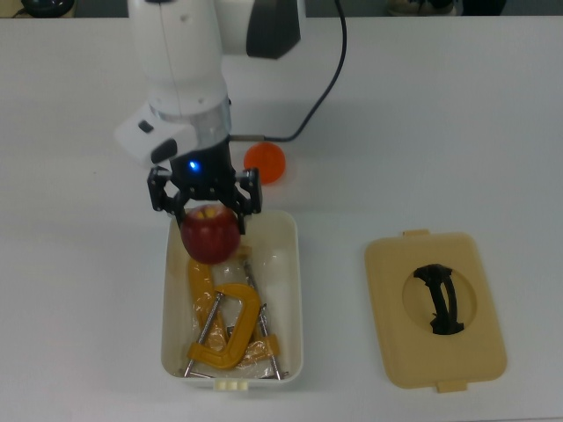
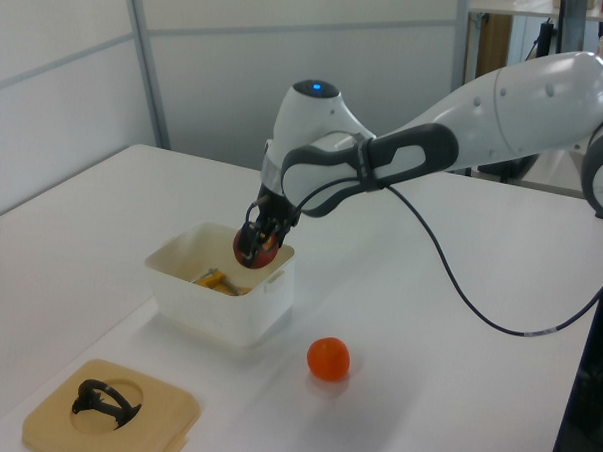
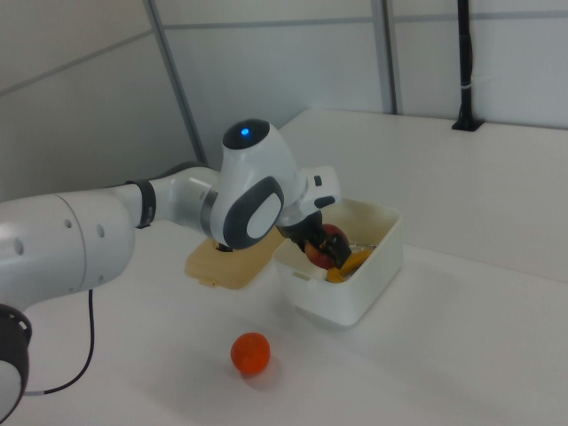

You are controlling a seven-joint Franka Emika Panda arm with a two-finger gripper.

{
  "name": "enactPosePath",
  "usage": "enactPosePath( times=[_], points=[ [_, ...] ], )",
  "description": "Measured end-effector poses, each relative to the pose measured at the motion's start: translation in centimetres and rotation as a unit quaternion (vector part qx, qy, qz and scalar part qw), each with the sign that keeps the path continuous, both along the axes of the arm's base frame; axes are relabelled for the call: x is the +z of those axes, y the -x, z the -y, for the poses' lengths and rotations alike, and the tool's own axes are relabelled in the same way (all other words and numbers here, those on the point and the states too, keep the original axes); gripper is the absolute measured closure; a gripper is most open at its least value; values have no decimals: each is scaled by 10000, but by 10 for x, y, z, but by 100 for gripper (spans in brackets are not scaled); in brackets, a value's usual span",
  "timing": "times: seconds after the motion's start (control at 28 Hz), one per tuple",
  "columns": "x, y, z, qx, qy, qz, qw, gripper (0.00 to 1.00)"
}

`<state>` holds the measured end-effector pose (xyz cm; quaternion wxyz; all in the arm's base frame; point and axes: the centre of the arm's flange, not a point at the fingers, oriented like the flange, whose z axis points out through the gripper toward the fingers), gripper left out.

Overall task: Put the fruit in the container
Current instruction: 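Carry the apple over the white container and release it inside, then move the gripper to the orange fruit and grasp it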

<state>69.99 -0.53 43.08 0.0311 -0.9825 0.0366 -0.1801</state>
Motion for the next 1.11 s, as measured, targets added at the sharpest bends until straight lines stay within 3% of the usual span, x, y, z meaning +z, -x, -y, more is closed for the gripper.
enactPosePath(
  times=[0.14,0.36,0.68,0.89,1.11],
  points=[
    [-5,-3,-5,-15,9,-5,10000,0],
    [18,-1,-5,0,15,-91,10000,0],
    [55,41,-8,503,164,-1008,9935,0],
    [36,73,-21,891,262,-1389,9859,0],
    [-6,95,-42,1187,538,-1824,9745,0]
  ],
)
